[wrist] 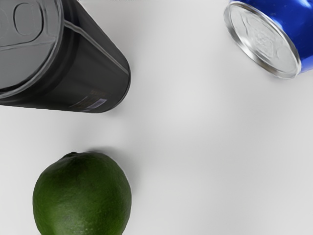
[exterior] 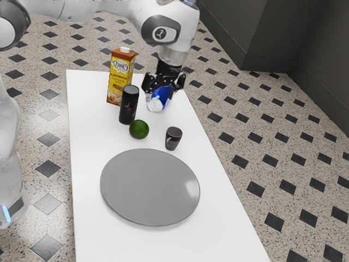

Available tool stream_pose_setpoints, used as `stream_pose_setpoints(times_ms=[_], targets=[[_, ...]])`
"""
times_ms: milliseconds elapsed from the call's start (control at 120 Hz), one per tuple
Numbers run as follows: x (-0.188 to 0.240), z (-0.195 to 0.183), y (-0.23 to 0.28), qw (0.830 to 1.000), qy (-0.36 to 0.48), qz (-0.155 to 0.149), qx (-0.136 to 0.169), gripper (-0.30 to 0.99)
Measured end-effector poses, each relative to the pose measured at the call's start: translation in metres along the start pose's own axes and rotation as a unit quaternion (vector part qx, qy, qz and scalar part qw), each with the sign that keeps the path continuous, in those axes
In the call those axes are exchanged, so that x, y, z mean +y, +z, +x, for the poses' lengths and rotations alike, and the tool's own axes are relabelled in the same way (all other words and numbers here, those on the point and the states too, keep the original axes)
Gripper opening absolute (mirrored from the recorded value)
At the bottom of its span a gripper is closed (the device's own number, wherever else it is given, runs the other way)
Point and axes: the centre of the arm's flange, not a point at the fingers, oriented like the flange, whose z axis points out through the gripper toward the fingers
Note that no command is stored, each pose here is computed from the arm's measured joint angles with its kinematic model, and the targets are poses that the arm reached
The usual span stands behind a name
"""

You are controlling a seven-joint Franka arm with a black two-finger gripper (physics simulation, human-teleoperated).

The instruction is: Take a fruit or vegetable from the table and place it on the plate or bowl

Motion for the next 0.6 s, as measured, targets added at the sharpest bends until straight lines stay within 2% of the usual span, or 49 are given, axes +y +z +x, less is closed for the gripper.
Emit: stream_pose_setpoints(times_ms=[275,467,600], targets=[[-0.012,0.008,0.032,0.997,-0.075,0.017,0.004,0.69],[-0.025,-0.015,0.021,0.996,-0.091,0.003,-0.007,0.69],[-0.055,-0.026,0.010,0.995,-0.097,-0.009,-0.014,0.69]])
